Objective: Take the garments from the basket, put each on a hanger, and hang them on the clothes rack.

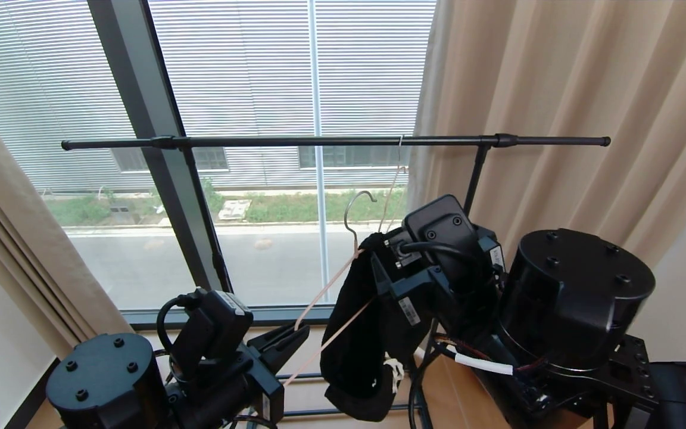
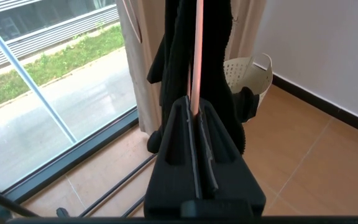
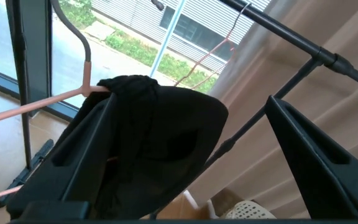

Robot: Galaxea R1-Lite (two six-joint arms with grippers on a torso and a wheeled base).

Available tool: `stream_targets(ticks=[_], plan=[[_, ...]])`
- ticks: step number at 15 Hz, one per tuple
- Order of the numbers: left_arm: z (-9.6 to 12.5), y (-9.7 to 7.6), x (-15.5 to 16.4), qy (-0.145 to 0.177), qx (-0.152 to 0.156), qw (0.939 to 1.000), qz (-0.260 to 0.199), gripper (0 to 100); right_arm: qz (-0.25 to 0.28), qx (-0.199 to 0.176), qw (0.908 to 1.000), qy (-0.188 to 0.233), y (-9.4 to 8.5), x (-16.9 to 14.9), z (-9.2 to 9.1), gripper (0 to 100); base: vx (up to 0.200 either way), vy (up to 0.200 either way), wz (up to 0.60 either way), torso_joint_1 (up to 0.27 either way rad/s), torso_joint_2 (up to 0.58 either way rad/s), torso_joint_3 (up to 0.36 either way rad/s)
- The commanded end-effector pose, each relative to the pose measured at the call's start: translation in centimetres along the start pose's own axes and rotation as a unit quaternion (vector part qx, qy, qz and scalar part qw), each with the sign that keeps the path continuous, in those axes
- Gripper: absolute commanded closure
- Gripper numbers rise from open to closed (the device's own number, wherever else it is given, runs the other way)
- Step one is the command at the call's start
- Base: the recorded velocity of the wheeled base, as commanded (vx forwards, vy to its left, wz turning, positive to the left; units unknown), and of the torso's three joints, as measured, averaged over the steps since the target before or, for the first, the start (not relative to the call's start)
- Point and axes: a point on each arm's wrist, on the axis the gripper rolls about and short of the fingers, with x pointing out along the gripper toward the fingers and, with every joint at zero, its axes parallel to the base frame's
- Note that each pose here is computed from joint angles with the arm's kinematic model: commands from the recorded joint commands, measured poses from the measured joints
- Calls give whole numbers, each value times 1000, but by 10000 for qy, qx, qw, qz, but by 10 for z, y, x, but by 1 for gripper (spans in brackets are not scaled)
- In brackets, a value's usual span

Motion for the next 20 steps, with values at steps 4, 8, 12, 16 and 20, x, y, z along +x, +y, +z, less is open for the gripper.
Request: stream_targets(ticks=[4,8,12,16,20], plan=[[-3,0,-3,81,-12,10000,-43,100,450,-75,9989,-129,-12,-16,0,0,0,0,0,0,0,0],[-6,-1,-7,178,6,9998,-95,100,1179,-290,9926,-44,-46,-43,3,0,0,0,0,0,0,0],[-5,-3,-10,144,25,9998,-139,100,2586,-607,9616,691,-94,-59,22,0,0,0,0,0,0,0],[-3,-11,-16,112,55,9991,-404,100,3405,-949,9233,1505,-129,-34,17,0,0,0,0,0,0,0],[-6,-13,-19,186,99,9983,-539,100,4354,-1389,8789,1371,-155,5,2,0,0,0,0,0,0,0]])
